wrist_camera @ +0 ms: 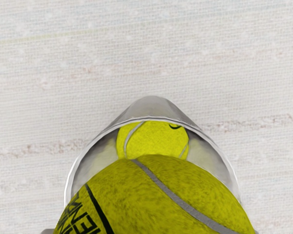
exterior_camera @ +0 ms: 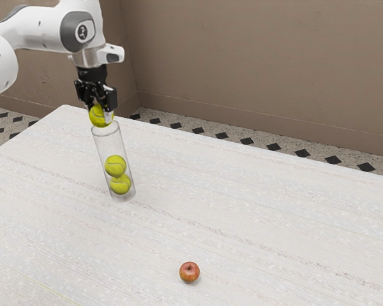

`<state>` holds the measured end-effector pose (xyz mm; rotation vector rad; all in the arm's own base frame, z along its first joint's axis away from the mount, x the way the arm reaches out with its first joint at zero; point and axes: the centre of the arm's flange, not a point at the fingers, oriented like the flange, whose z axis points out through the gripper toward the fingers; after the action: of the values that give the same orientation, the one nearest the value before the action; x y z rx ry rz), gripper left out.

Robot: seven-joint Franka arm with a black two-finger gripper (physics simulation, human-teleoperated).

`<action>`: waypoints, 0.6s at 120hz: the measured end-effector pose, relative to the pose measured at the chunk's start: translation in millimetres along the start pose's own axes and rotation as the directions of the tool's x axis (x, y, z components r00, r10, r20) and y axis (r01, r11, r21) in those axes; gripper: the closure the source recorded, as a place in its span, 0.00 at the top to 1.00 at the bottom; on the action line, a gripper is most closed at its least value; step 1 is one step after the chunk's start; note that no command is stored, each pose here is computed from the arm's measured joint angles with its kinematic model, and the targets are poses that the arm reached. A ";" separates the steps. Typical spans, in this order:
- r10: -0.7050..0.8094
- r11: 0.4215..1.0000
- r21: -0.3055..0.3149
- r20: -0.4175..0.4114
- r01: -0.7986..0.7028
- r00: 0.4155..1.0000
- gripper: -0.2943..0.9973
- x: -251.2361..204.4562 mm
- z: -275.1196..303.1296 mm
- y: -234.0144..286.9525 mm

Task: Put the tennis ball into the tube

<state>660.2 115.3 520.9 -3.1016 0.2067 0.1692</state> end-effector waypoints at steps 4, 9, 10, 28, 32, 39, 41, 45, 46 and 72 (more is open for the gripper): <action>0.003 1.000 0.001 -0.001 -0.003 1.000 0.60 1.8 -0.6 0.2; 0.008 1.000 0.002 -0.002 -0.008 1.000 0.63 4.4 -0.8 0.9; 0.009 1.000 0.001 -0.001 -0.009 1.000 0.63 4.8 -0.4 1.0; 0.020 1.000 -0.001 0.002 -0.020 1.000 0.70 6.1 -1.0 3.2; 0.033 0.999 -0.006 -0.006 -0.033 0.999 0.71 2.2 -8.4 10.9; 0.089 0.996 -0.020 -0.031 -0.090 0.996 0.73 -9.5 -30.0 44.6; 0.109 0.994 -0.020 -0.042 -0.110 0.993 0.73 -12.8 -38.4 56.3; 0.142 0.989 -0.019 -0.060 -0.143 0.988 0.74 -17.5 -51.1 76.0; 0.149 0.988 -0.019 -0.063 -0.150 0.987 0.74 -18.3 -53.2 79.9; 0.228 0.973 -0.011 -0.096 -0.230 0.969 0.76 -22.6 -74.5 124.1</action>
<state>629.2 -7.4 594.8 -3.1021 0.5699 0.0298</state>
